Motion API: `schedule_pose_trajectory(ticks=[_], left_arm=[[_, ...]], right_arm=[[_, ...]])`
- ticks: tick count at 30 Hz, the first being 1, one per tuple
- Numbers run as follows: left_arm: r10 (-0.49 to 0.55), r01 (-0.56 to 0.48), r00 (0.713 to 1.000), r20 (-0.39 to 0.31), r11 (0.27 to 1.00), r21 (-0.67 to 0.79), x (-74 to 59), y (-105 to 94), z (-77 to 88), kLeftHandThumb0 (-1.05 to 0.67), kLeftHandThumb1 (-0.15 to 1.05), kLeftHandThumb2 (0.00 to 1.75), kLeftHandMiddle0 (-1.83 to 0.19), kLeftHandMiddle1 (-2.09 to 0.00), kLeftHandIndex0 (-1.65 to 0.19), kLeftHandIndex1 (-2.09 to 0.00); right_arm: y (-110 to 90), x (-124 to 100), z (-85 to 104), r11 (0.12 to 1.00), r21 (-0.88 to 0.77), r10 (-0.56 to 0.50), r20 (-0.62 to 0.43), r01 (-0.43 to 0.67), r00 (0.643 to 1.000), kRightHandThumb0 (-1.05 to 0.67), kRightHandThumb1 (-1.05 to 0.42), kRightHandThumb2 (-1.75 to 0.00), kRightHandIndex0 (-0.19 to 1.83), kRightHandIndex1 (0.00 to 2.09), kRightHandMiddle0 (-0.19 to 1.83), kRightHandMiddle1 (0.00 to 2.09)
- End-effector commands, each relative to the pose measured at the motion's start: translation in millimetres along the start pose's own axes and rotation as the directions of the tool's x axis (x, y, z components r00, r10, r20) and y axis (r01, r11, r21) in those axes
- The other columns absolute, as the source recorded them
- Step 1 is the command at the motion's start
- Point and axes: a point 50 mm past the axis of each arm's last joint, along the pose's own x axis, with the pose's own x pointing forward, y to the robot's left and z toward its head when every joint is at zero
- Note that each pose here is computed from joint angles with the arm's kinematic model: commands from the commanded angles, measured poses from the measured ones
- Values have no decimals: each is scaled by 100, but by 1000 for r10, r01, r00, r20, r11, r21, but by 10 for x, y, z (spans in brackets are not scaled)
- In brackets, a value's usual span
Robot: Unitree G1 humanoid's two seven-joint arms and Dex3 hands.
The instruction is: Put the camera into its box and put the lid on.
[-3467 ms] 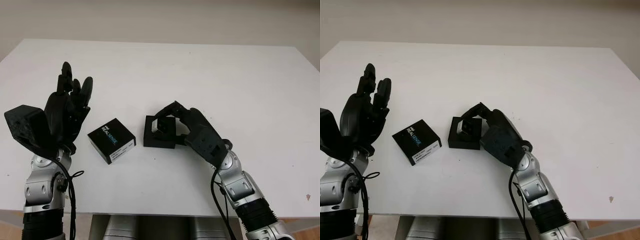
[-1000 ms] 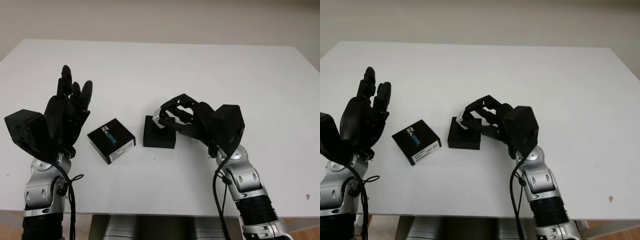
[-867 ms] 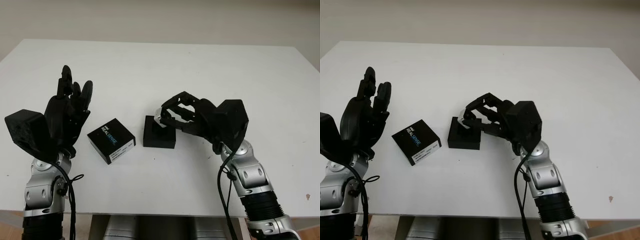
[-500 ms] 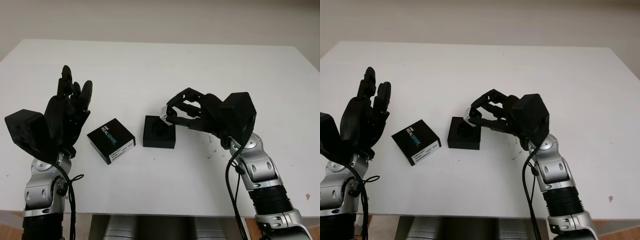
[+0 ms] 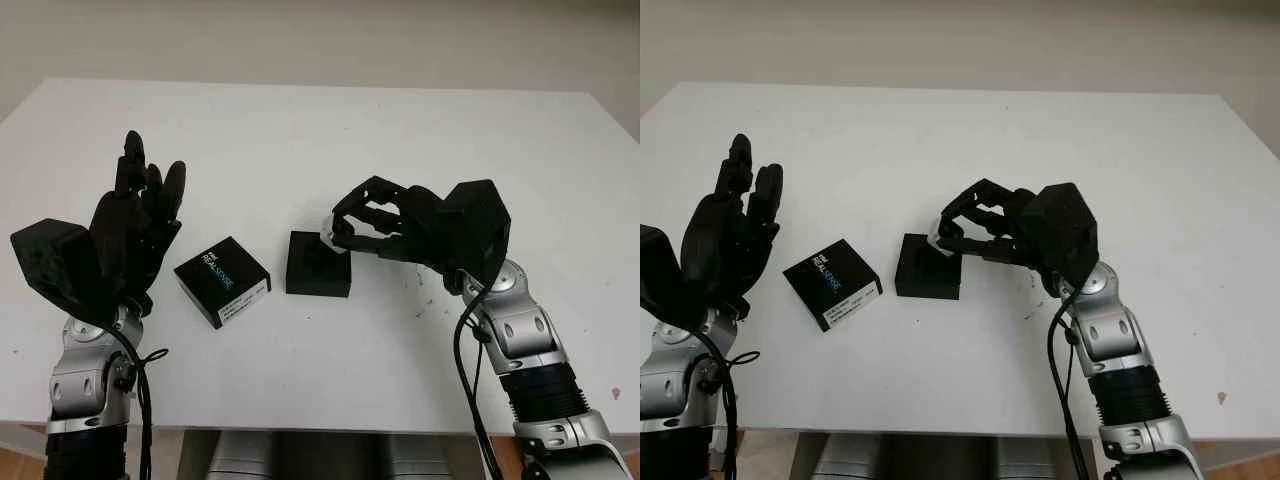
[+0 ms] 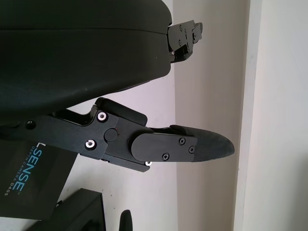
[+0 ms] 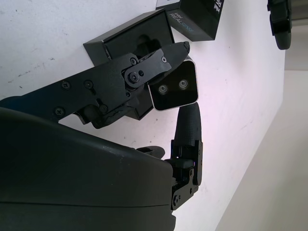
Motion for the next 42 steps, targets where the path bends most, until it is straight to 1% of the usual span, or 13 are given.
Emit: schedule_pose_trajectory(ticks=[1,19,42], left_arm=[[4,-4,1000,16,1000,1,-12,-6,23,-69,105,34,19,-1,19,-1],[7,-7,1000,16,1000,-5,-9,-3,13,-71,105,33,19,0,19,-1],[3,-3,1000,9,1000,-19,-18,-7,4,-71,105,31,19,0,19,-1]], right_arm=[[-22,20,68,1000,-21,0,11,0,1000,-43,-92,-5,34,4,35,163],[49,45,26,996,-79,30,-1,-30,1000,-44,-92,-5,34,5,36,168],[49,52,-53,992,-124,24,-22,-26,999,-43,-93,-5,34,5,34,166]])
